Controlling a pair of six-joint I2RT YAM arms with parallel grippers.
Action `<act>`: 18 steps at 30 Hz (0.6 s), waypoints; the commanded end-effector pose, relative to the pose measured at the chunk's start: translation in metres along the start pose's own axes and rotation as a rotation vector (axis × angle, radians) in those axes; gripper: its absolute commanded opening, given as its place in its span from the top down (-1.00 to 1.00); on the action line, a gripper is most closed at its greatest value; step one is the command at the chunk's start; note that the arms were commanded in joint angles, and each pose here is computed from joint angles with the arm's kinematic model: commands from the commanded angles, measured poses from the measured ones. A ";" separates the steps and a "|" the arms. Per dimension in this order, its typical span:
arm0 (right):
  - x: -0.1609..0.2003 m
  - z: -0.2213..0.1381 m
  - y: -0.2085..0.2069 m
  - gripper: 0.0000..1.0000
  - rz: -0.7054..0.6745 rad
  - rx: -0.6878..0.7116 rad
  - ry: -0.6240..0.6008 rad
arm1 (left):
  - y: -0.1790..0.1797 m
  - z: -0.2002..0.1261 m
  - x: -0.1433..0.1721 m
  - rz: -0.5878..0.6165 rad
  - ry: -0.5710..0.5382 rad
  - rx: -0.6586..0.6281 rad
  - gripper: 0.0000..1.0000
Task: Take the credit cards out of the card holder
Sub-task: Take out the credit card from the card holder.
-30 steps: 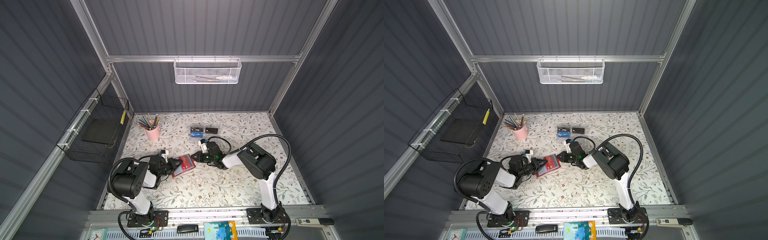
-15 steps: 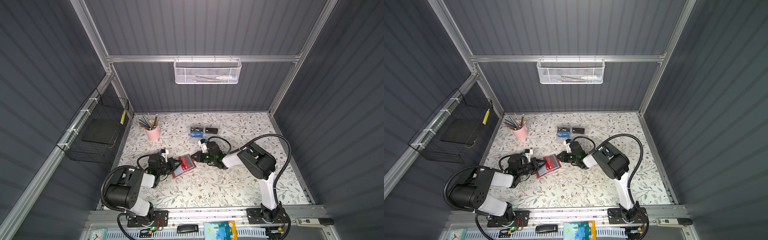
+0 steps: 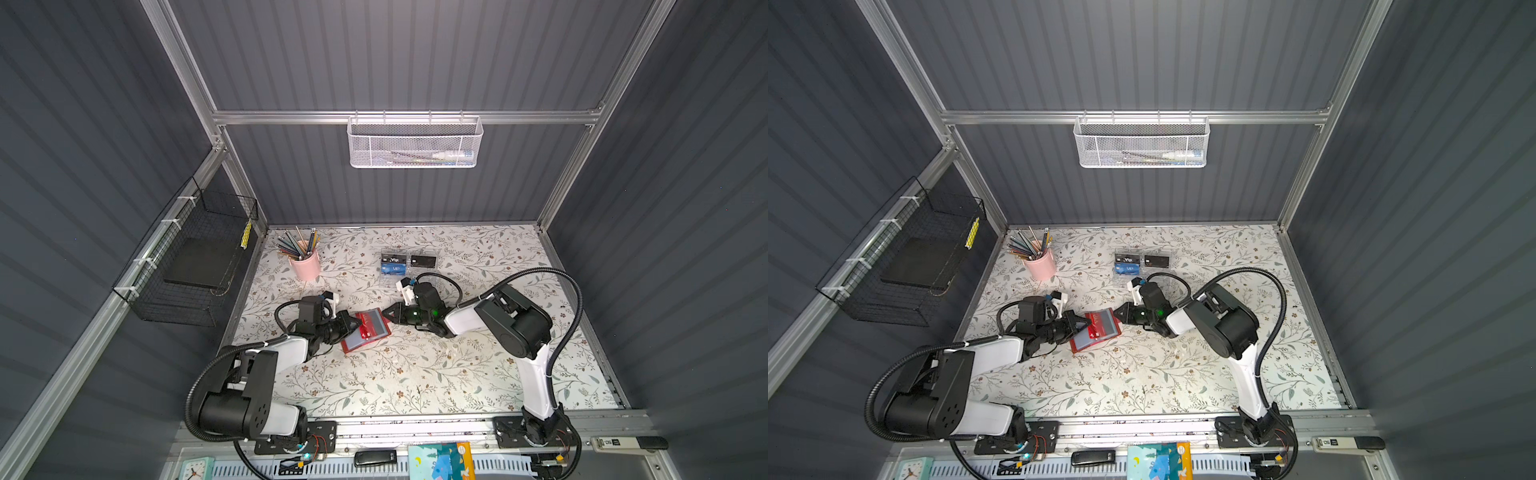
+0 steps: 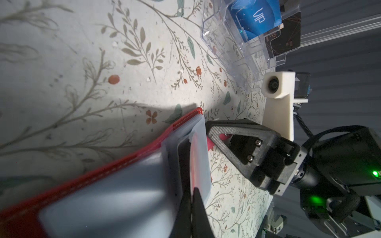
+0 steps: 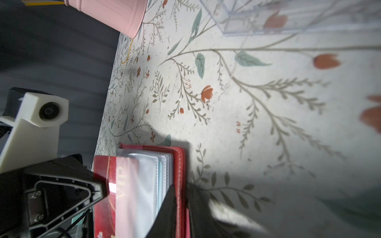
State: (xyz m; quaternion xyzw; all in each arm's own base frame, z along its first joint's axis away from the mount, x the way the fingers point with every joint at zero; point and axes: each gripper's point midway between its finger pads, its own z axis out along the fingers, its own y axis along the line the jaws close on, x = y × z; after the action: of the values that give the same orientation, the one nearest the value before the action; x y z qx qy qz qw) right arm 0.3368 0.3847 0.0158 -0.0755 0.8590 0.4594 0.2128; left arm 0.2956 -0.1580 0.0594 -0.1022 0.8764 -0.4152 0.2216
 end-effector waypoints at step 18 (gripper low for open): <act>0.057 -0.042 -0.092 0.64 0.116 0.303 0.177 | -0.014 -0.008 -0.015 0.102 0.009 -0.066 1.00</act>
State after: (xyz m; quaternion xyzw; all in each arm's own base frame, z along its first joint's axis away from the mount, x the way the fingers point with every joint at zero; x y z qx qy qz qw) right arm 0.3434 0.3484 0.0173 -0.0669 0.8693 0.4397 0.2159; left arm 0.3011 -0.1536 0.0667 -0.0815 0.8924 -0.3828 0.2248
